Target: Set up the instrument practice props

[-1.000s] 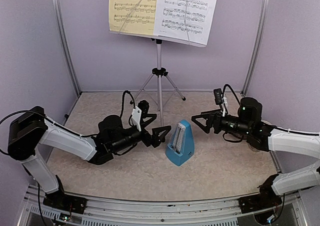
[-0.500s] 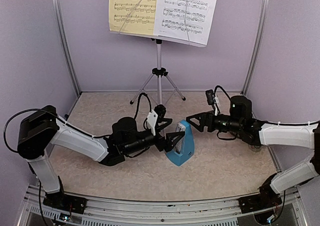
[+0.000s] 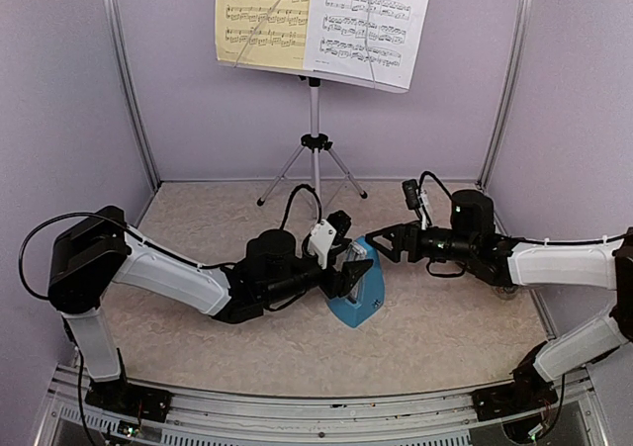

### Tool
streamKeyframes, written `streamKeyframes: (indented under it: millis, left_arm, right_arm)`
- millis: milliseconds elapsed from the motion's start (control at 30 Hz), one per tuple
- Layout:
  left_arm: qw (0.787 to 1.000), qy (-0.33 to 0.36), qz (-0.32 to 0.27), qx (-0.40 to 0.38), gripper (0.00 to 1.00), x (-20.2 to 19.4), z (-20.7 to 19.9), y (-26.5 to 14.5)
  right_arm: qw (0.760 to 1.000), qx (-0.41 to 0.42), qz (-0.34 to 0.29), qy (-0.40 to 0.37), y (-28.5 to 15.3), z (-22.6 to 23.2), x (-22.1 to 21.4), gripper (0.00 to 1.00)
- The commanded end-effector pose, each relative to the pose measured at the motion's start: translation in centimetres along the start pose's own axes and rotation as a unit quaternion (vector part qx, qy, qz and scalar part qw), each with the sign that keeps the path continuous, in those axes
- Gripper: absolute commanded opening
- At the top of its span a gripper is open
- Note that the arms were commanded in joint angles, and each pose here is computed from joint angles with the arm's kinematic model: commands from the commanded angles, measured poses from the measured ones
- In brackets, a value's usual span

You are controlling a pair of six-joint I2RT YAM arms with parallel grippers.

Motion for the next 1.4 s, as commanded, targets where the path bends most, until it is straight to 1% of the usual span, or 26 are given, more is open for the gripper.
streamKeyframes:
  millis: [0,233,367,533,667,733,800,833,867,1167,1367]
  left_arm:
    - [1.0,0.018,-0.001,0.017,0.62,0.1,-0.2,0.5]
    - [0.998,0.042,-0.021,0.034,0.58,0.4,-0.8,-0.5]
    - [0.998,0.041,-0.031,0.035,0.57,0.2,-0.9,-1.2]
    - [0.997,0.038,-0.057,0.023,0.55,0.4,-1.1,-2.5]
    - [0.997,0.039,-0.063,0.023,0.49,0.4,-1.0,-2.8]
    - [0.997,0.038,-0.062,0.025,0.5,0.4,-1.0,-2.7]
    - [0.997,0.036,-0.061,0.029,0.59,0.4,-1.0,-2.5]
    - [0.997,0.035,-0.063,0.03,0.62,0.6,-1.0,-2.4]
    - [0.997,0.033,-0.066,0.031,0.63,0.7,-1.1,-2.3]
    - [0.997,0.021,-0.07,0.038,0.63,1.5,-1.1,-0.8]
    - [0.997,0.009,-0.063,0.037,0.55,1.3,-0.9,-0.3]
  right_arm:
    - [1.0,0.007,0.013,-0.002,0.6,0.0,-0.7,0.87]
    - [0.999,-0.006,0.042,0.008,0.9,-0.8,-3.7,0.86]
    - [0.998,-0.019,0.061,0.016,0.9,-1.4,-5.1,0.86]
    - [0.996,-0.031,0.082,0.007,0.6,-1.8,-6.7,0.86]
    - [0.995,-0.038,0.093,0.008,0.4,-2.0,-7.6,0.86]
    - [0.995,-0.038,0.095,0.008,0.3,-1.9,-7.8,0.87]
    - [0.995,-0.036,0.095,0.008,0.3,-1.9,-7.7,0.87]
    - [0.995,-0.035,0.095,0.009,0.2,-1.9,-7.8,0.87]
    - [0.995,-0.034,0.094,0.008,0.2,-1.8,-7.7,0.86]
    - [0.995,-0.03,0.092,0.006,0.3,-1.7,-7.5,0.86]
    - [0.995,-0.037,0.095,0.006,0.3,-1.9,-7.6,0.86]
Point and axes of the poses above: each gripper's point midway between its finger pads, its own y axis out along the fingers, its own z axis along the line the jaws close on, x = y × z, the point moved 7 cm from there along -y, back along the fingers, and after that the axes turned 12 degrees about -y, right-handed, at the moved point
